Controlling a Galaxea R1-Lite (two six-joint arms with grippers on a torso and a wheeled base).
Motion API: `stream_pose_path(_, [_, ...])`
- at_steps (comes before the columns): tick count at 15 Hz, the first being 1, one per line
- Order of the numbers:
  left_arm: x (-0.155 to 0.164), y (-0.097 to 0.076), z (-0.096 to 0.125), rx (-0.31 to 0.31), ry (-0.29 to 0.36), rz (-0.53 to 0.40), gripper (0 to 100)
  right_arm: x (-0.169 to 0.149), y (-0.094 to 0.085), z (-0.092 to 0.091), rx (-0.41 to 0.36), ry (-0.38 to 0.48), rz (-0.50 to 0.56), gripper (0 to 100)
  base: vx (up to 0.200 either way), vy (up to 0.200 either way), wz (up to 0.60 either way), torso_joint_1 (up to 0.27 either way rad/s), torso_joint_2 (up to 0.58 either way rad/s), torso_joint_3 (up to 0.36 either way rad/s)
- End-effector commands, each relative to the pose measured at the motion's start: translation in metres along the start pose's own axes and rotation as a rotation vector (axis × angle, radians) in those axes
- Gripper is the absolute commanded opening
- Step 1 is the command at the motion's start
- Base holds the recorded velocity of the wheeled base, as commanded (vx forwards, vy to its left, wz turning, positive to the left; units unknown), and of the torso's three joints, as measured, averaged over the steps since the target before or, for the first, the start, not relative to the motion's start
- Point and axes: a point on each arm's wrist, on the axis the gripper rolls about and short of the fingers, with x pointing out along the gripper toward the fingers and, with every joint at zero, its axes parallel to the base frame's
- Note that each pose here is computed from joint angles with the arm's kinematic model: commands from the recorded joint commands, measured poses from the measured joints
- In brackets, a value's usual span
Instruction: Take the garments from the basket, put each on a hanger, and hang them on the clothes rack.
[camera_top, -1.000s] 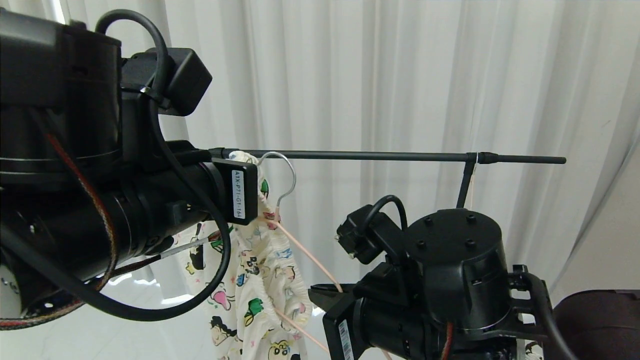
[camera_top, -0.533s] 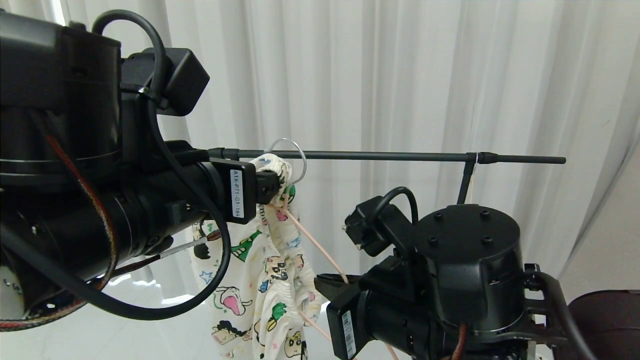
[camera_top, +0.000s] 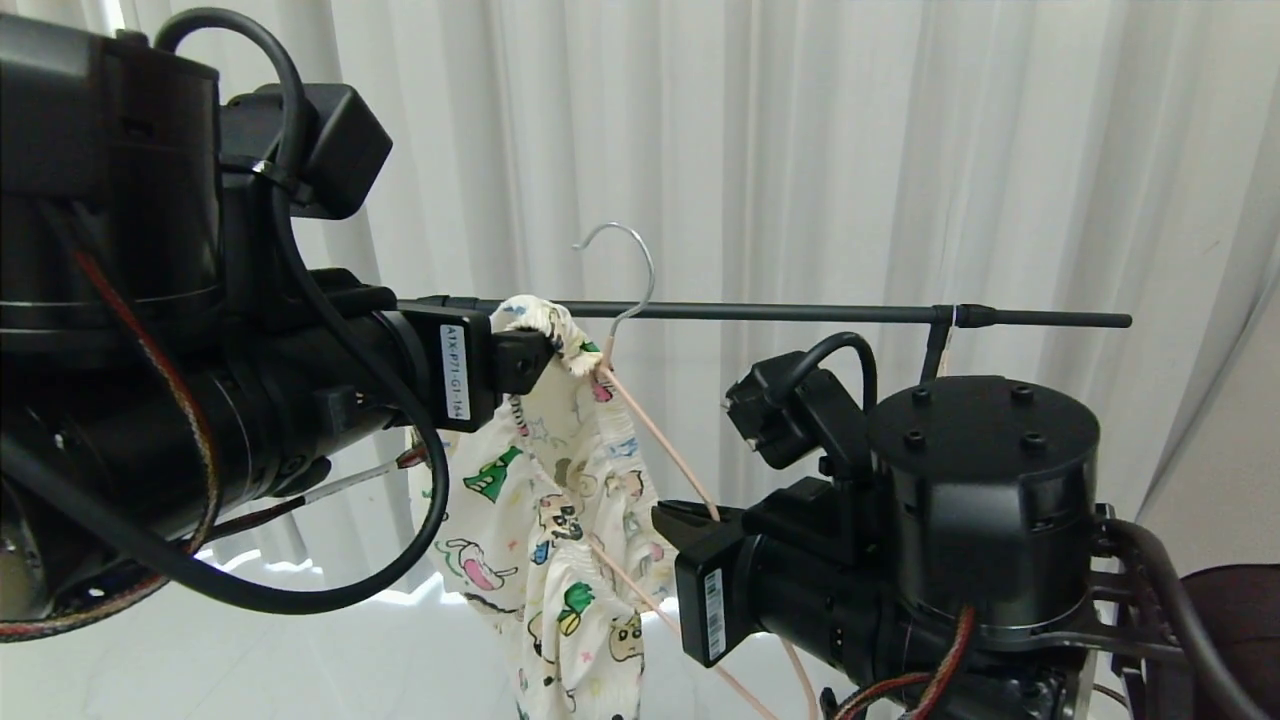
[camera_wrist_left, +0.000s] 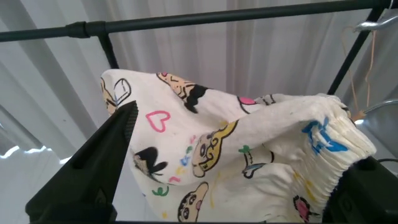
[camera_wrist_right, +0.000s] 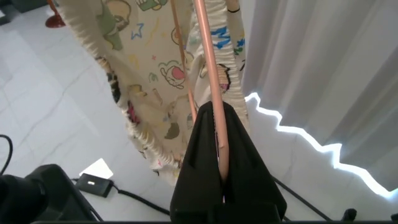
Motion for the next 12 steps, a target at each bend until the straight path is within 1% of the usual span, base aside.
stream_pose_path(1, [0.0,0.001,0.0,-0.001,0.0,0.005,100,-0.004,0.0,0.005,0.004,-0.019,0.005,0,0.0,0.0,0.0,0.0,0.0,0.0])
stream_pose_path(5, [0.001,-0.001,-0.001,0.006,0.005,-0.002,100,-0.005,0.004,0.019,0.014,-0.068,0.008,0,0.0,0.0,0.0,0.0,0.0,0.0])
stream_pose_path(6, [0.001,-0.002,0.0,0.005,0.004,-0.004,100,-0.005,0.005,0.019,0.013,-0.069,0.009,0,0.0,0.0,0.0,0.0,0.0,0.0])
stream_pose_path(7, [0.0,-0.002,0.006,-0.004,-0.017,-0.006,100,-0.006,0.005,0.017,0.011,-0.063,0.008,0,0.0,0.0,0.0,0.0,0.0,0.0])
stream_pose_path(8, [-0.003,0.0,0.02,0.008,-0.058,-0.007,100,-0.006,0.005,0.014,0.008,-0.055,0.002,0,0.0,0.0,0.0,0.0,0.0,0.0])
stream_pose_path(9, [-0.005,0.001,0.026,0.043,-0.078,-0.005,100,-0.006,0.009,0.012,0.004,-0.051,0.003,0,0.0,0.0,0.0,0.0,0.0,0.0])
stream_pose_path(10, [-0.004,0.003,0.027,0.072,-0.079,0.006,100,-0.006,0.013,0.009,-0.001,-0.044,0.014,0,0.0,0.0,0.0,0.0,0.0,0.0])
stream_pose_path(12, [0.001,0.005,0.021,0.092,-0.055,0.024,100,-0.006,0.018,0.008,-0.004,-0.043,0.026,0,0.0,0.0,0.0,0.0,0.0,0.0])
